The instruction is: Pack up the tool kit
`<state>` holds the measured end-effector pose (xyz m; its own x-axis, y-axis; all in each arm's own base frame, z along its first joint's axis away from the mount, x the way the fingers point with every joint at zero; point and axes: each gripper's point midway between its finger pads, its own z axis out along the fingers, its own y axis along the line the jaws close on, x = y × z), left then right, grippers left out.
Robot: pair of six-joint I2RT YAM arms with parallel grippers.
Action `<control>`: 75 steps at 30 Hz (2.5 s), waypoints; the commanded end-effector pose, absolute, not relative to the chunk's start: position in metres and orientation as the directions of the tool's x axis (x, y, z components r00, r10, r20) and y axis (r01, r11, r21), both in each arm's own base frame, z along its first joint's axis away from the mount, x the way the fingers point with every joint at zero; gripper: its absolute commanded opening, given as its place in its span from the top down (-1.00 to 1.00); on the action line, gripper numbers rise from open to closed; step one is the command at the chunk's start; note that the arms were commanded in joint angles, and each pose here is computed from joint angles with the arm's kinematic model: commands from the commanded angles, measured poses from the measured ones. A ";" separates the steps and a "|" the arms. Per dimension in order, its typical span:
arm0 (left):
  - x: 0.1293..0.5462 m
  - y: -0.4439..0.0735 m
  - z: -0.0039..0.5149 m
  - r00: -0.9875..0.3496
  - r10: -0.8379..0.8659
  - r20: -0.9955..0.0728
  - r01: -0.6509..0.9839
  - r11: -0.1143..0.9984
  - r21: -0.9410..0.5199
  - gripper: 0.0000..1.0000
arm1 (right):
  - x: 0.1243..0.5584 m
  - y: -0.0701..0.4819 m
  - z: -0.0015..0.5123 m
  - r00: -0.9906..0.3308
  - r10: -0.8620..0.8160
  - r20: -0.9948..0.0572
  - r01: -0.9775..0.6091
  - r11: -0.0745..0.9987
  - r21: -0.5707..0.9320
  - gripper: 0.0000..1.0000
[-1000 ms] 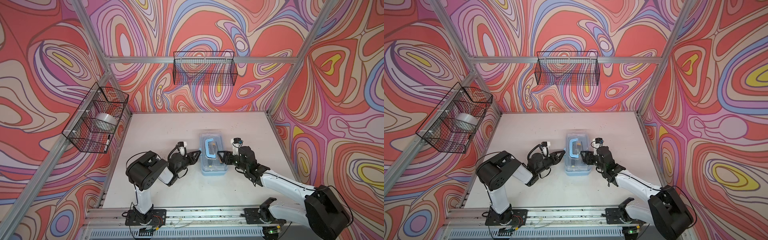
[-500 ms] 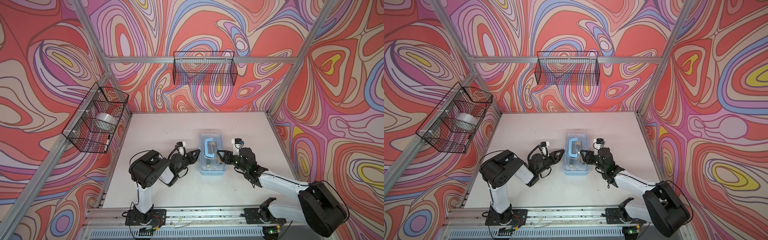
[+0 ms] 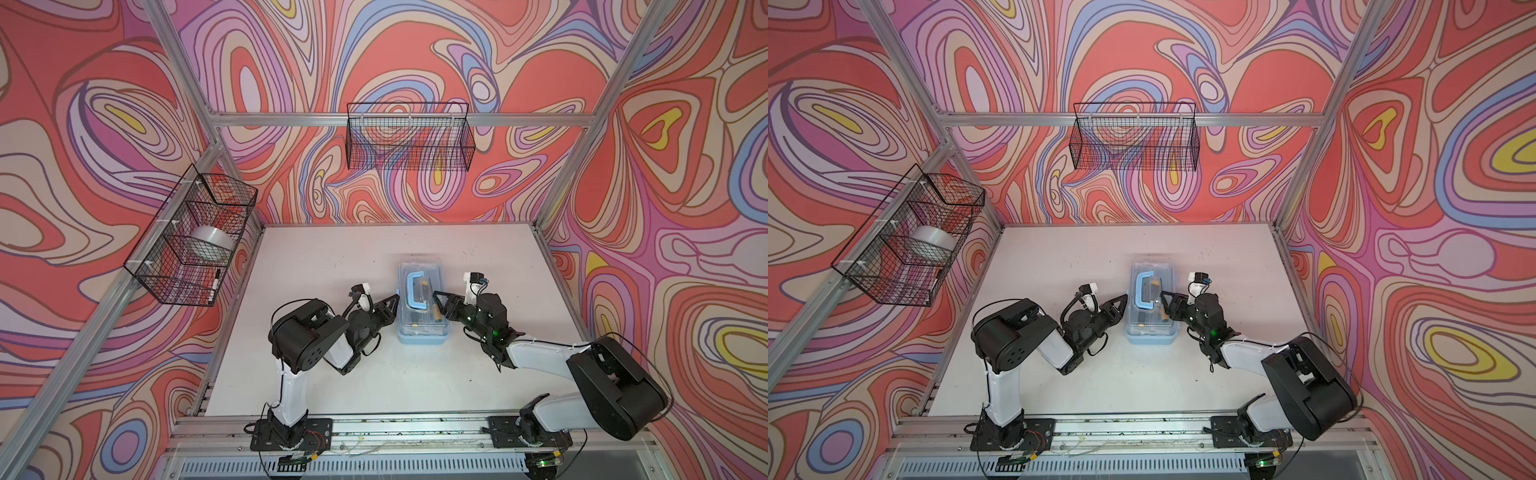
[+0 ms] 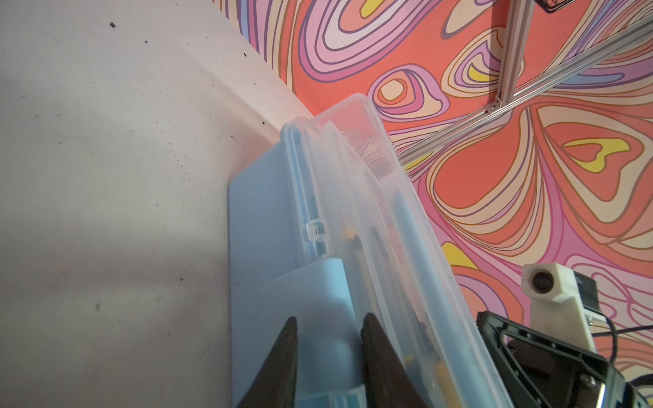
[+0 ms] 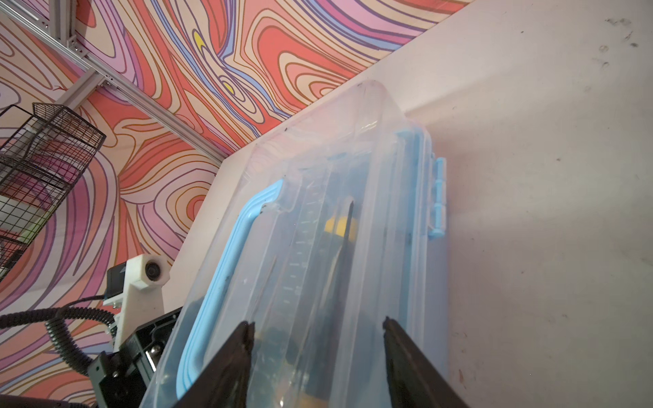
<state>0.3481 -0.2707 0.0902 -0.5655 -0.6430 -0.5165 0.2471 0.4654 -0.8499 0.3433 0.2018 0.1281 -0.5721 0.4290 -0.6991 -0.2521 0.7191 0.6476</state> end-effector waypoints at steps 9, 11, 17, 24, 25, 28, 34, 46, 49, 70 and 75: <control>0.308 -0.271 0.065 -0.737 -0.423 -0.527 0.264 0.537 -0.801 -0.54 | 0.316 0.221 0.112 -0.730 0.191 -0.656 -0.273 0.799 0.536 -0.35; 0.312 -0.261 0.072 -0.710 -0.434 -0.555 0.262 0.569 -0.779 -0.73 | 0.319 0.211 0.125 -0.691 0.193 -0.697 -0.270 0.825 0.497 -0.44; 0.323 -0.229 0.095 -0.631 -0.399 -0.665 0.222 0.729 -0.648 -0.87 | 0.327 0.189 0.173 -0.589 0.222 -0.777 -0.269 0.853 0.448 -0.83; 0.329 -0.174 0.153 -0.477 -0.297 -0.827 0.136 0.905 -0.403 -0.91 | 0.327 0.162 0.219 -0.492 0.184 -0.851 -0.230 0.915 0.331 -0.97; 0.332 -0.164 0.171 -0.439 -0.294 -0.849 0.103 0.922 -0.373 -0.93 | 0.327 0.157 0.221 -0.489 0.164 -0.857 -0.219 0.928 0.303 -0.97; 0.329 -0.134 0.186 -0.387 -0.245 -0.889 0.004 0.963 -0.268 -0.97 | 0.322 0.157 0.230 -0.502 0.121 -0.856 -0.241 0.931 0.273 -0.97; 0.325 -0.100 0.196 -0.318 -0.028 -0.948 -0.068 0.998 -0.006 -1.00 | 0.321 0.149 0.237 -0.468 0.107 -0.877 -0.231 0.943 0.239 -0.97; 0.320 0.005 0.167 -0.281 0.227 -0.932 -0.429 0.839 0.334 -1.00 | 0.319 0.147 0.220 -0.470 0.157 -0.868 -0.203 0.939 0.279 -0.97; 0.328 0.025 0.151 -0.218 0.146 -0.965 -0.443 0.866 0.231 -0.99 | 0.321 0.149 0.216 -0.470 0.171 -0.866 -0.204 0.934 0.295 -0.97; 0.383 0.018 0.098 -0.301 0.047 -0.952 -0.229 0.966 0.121 -1.00 | 0.329 0.119 0.186 -0.244 0.231 -0.942 -0.114 0.957 0.265 -0.97; 0.384 0.018 0.097 -0.306 0.048 -0.951 -0.226 0.966 0.122 -1.00 | 0.339 0.070 0.185 -0.183 0.013 -0.983 0.133 0.991 -0.012 -0.97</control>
<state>0.3798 0.0176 0.0913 -0.3194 0.0588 -0.9458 -0.2268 0.9643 0.1366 0.3289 0.1035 0.1679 -0.2789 0.1492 -0.9487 -0.0325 0.9858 0.1646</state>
